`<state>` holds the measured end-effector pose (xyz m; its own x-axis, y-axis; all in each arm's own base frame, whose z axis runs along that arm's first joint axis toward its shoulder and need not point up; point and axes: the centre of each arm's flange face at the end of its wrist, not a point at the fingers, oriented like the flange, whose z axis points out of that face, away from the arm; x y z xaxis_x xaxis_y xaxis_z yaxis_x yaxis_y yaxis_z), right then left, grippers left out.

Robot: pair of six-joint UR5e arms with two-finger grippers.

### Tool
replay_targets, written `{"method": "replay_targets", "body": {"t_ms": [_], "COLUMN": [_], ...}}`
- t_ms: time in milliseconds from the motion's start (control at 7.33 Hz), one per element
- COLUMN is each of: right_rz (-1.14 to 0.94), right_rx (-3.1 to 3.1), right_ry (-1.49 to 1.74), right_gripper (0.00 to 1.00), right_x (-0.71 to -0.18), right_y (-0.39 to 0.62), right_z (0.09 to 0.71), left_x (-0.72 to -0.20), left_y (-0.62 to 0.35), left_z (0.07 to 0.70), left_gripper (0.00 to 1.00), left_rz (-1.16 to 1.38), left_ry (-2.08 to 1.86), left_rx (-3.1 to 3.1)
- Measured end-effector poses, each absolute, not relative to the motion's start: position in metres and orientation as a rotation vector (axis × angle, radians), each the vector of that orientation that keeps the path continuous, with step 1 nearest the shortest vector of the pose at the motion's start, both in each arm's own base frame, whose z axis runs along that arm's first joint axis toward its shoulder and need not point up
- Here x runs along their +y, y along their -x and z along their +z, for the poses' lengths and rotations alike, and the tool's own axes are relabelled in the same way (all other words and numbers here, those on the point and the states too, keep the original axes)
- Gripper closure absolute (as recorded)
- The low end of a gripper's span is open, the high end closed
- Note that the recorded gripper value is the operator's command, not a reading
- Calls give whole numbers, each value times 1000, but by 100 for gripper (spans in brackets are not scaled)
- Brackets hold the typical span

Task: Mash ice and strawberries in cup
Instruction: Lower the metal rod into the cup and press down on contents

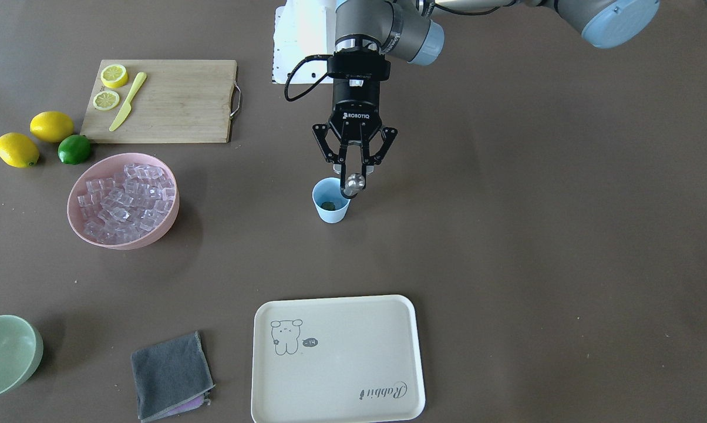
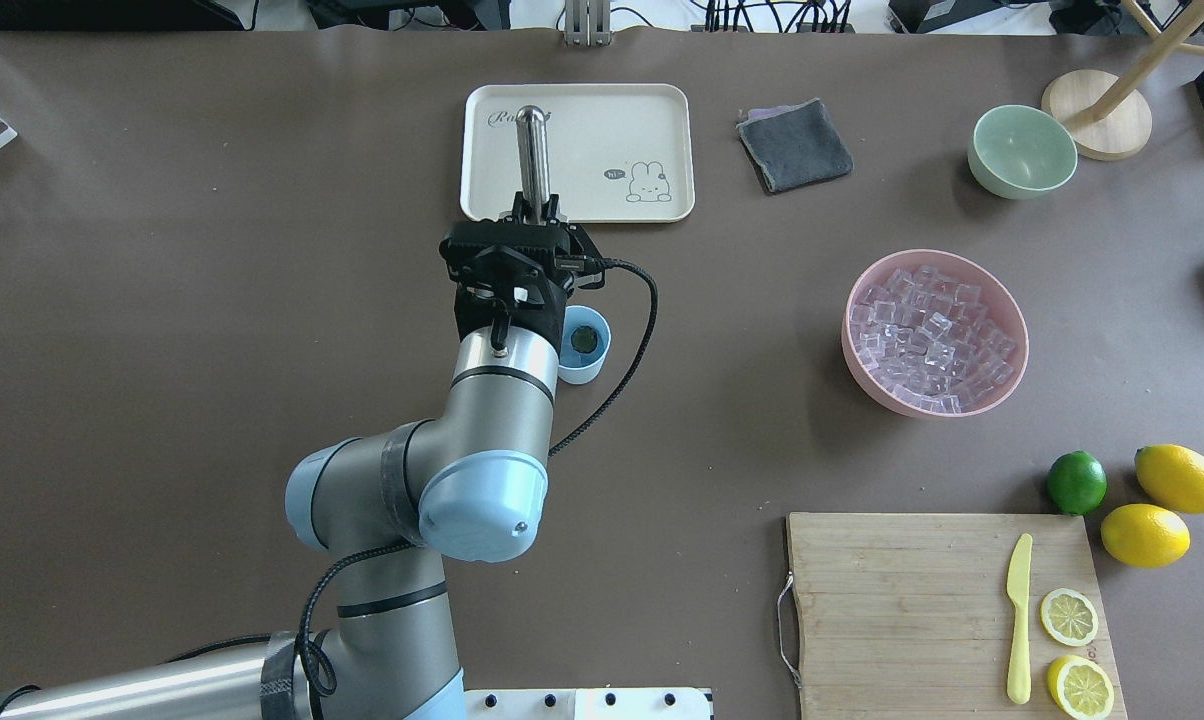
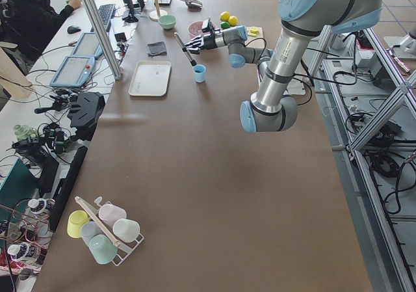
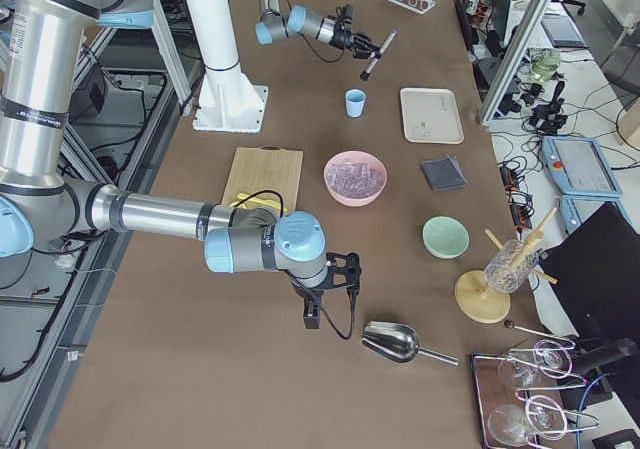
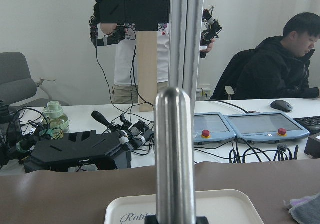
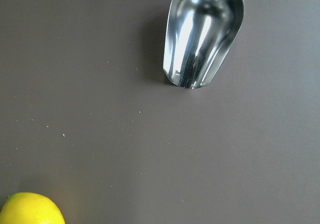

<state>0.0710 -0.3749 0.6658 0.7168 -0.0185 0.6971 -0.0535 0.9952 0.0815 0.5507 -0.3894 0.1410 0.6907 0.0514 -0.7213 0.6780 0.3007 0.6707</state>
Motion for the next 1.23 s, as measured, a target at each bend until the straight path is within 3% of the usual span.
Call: {"method": "replay_targets", "body": {"t_ms": [1227], "right_rz": [22], "right_rx": [-772], "right_ry": [-85], "right_gripper": [0], "right_x": [-367], "right_y": [-71], "right_z": [672], "left_x": [-365], "left_y": [-614], "left_z": [165], "left_gripper": [75], "left_rz": [-514], "left_ry": [-1212], "left_rx": [700]}}
